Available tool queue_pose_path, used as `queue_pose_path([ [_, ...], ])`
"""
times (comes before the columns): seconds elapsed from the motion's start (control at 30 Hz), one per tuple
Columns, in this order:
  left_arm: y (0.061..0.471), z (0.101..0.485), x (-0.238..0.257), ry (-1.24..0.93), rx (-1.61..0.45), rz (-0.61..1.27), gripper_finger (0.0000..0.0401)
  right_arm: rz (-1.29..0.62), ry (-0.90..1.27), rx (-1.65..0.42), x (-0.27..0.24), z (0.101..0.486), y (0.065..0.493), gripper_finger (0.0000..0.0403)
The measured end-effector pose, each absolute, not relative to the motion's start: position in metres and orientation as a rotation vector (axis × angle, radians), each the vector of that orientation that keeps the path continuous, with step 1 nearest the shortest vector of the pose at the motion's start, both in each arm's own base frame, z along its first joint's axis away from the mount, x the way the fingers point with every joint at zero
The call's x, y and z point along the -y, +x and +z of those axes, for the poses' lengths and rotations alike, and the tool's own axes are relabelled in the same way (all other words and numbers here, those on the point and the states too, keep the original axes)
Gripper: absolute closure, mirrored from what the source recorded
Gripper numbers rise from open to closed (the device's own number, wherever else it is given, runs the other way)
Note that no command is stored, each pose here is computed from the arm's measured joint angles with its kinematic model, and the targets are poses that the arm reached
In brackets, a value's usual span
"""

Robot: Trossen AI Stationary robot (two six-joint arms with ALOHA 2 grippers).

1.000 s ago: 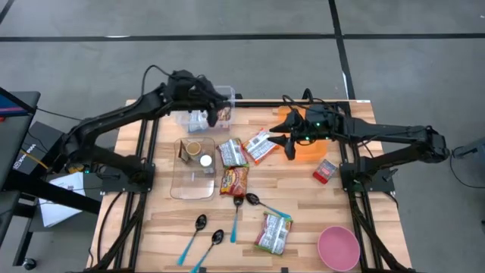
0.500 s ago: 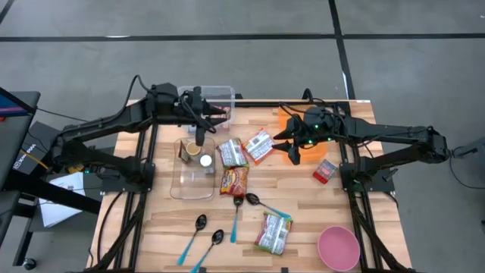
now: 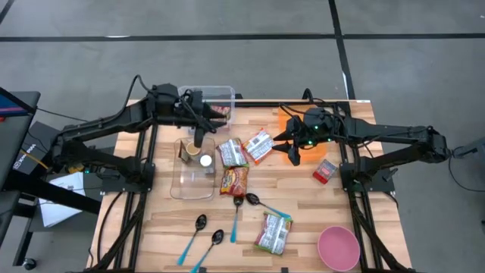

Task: Pick & Place Food Item
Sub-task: Put the blue spoon into the orange container

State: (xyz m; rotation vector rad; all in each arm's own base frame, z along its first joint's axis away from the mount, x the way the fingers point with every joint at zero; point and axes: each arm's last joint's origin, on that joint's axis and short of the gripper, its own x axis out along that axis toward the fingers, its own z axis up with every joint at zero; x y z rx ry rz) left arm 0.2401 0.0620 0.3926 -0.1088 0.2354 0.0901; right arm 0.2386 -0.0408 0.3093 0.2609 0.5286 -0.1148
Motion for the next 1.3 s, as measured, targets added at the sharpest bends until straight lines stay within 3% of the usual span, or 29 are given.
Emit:
queue_pose_path([
  [0.33, 0.238, 0.371, 0.016, -0.343, -0.535, -0.32, 0.0293, -0.121, 0.268, -0.556, 0.041, 0.307, 0.237, 0.0233],
  [0.6, 0.212, 0.354, 0.105, -0.591, -0.89, -0.432, 0.0293, -0.128, 0.29, -0.555, 0.041, 0.307, 0.237, 0.0233],
  [0.83, 0.185, 0.339, 0.169, -0.78, -1.09, -0.338, 0.0293, -0.125, 0.292, -0.555, 0.041, 0.307, 0.237, 0.0233],
  [1.03, 0.175, 0.317, 0.212, -0.987, -1.192, -0.121, 0.0293, -0.111, 0.296, -0.556, 0.041, 0.307, 0.237, 0.0233],
  [1.3, 0.174, 0.273, 0.263, -0.915, -1.205, -0.036, 0.0293, -0.112, 0.296, -0.556, 0.041, 0.307, 0.237, 0.0233],
])
